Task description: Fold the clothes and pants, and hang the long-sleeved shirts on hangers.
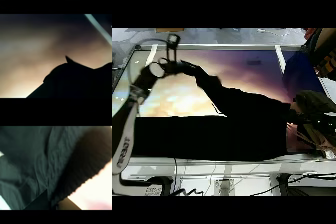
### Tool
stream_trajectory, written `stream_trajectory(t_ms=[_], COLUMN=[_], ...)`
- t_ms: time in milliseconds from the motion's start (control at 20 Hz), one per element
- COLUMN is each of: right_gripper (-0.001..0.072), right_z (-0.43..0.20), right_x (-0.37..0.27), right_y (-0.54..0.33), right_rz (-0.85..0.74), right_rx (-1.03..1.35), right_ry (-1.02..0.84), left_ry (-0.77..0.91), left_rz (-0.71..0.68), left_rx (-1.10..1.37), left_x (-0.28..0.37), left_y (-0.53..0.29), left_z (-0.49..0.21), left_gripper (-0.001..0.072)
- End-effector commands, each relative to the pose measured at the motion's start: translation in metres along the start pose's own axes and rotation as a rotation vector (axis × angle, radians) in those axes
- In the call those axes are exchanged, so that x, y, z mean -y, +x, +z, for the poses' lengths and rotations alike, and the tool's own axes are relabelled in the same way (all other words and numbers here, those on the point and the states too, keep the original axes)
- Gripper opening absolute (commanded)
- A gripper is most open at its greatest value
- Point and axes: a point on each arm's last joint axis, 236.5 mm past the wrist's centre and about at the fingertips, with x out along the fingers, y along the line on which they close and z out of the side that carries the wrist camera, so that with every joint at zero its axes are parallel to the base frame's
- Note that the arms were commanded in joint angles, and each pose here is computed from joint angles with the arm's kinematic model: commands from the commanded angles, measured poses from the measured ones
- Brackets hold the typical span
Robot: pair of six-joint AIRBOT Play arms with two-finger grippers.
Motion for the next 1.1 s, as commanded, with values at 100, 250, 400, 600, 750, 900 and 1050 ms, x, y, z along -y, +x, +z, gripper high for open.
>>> stream_trajectory(t_ms=[100, 250, 400, 600, 750, 900, 1050], right_gripper=[0.0029, 0.0029, 0.0029, 0.0029, 0.0029, 0.0029, 0.0029], right_z=[0.038, 0.037, 0.023, 0.005, -0.002, -0.007, -0.008], right_x=[0.004, 0.0, 0.009, 0.024, 0.026, 0.028, 0.029], right_y=[-0.022, -0.024, -0.024, -0.026, -0.026, -0.027, -0.027], right_rz=[-0.137, -0.139, -0.174, -0.24, -0.244, -0.255, -0.256], right_rx=[0.166, 0.165, 0.101, 0.023, -0.01, -0.033, -0.035], right_ry=[-0.041, -0.038, -0.054, -0.065, -0.071, -0.078, -0.079], left_ry=[0.237, 0.123, -0.018, -0.128, -0.086, -0.026, -0.016], left_rz=[0.266, 0.28, 0.187, -0.046, -0.069, 0.001, 0.157], left_rx=[0.063, -0.065, -0.375, -0.725, -0.945, -1.13, -1.07], left_x=[-0.066, -0.081, -0.065, -0.008, 0.004, -0.017, -0.059], left_y=[-0.085, -0.095, -0.093, -0.074, -0.062, -0.06, -0.043], left_z=[0.052, 0.019, -0.063, -0.159, -0.223, -0.276, -0.279], left_gripper=[0.001, 0.001, 0.0011, 0.001, 0.001, 0.0011, 0.0013])
